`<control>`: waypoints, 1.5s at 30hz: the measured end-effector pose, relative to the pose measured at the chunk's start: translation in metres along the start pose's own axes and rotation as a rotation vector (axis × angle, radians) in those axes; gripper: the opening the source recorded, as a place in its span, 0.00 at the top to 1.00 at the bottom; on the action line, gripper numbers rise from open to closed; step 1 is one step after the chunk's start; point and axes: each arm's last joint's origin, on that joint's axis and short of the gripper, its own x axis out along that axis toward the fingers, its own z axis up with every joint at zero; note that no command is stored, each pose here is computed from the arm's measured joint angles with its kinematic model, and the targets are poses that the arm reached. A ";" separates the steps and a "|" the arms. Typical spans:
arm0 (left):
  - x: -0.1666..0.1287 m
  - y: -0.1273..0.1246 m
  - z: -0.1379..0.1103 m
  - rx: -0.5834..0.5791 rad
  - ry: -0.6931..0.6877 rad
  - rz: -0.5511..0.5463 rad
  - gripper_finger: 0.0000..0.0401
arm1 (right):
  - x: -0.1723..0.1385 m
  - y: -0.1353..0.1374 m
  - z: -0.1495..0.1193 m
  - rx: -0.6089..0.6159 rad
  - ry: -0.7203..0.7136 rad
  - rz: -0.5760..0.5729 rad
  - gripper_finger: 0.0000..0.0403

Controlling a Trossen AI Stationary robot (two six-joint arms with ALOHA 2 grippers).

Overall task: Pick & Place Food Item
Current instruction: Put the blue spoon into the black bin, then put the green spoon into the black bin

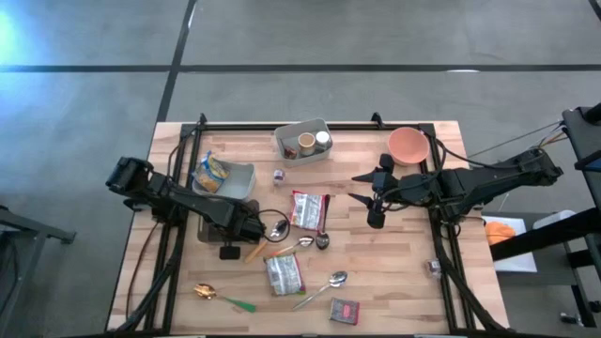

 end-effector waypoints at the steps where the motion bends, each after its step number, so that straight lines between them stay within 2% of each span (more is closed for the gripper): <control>1: 0.000 0.000 0.000 -0.009 0.000 0.000 0.99 | 0.000 0.000 0.000 0.000 0.000 0.000 0.48; 6: 0.000 0.000 0.000 -0.034 0.002 -0.001 0.93 | 0.000 0.000 0.000 0.000 0.000 0.000 0.48; 12: -0.006 0.000 -0.001 -0.046 0.032 0.003 0.73 | 0.000 0.000 0.000 0.000 0.000 0.000 0.48; 18: -0.031 -0.001 0.003 -0.068 0.069 0.013 0.58 | 0.000 0.000 0.000 0.000 0.000 0.000 0.48; 24: -0.062 -0.003 0.010 -0.108 -0.008 -0.020 0.53 | 0.000 0.000 0.000 0.000 0.000 0.001 0.48; 30: -0.092 -0.010 0.010 -0.163 -0.093 -0.117 0.52 | 0.000 0.000 0.000 -0.001 0.002 0.000 0.48; 34: -0.109 -0.028 0.006 -0.142 -0.144 -0.160 0.52 | 0.000 0.000 -0.001 -0.003 0.006 0.000 0.48; 37: -0.116 -0.051 0.001 -0.082 -0.199 -0.192 0.52 | 0.000 0.000 -0.001 -0.004 0.007 0.000 0.48; 42: -0.118 -0.090 -0.009 -0.008 -0.297 -0.275 0.52 | 0.000 0.000 -0.001 -0.004 0.007 0.000 0.48; 45: -0.119 -0.111 -0.016 -0.002 -0.362 -0.299 0.52 | 0.000 0.000 -0.001 -0.004 0.007 0.000 0.48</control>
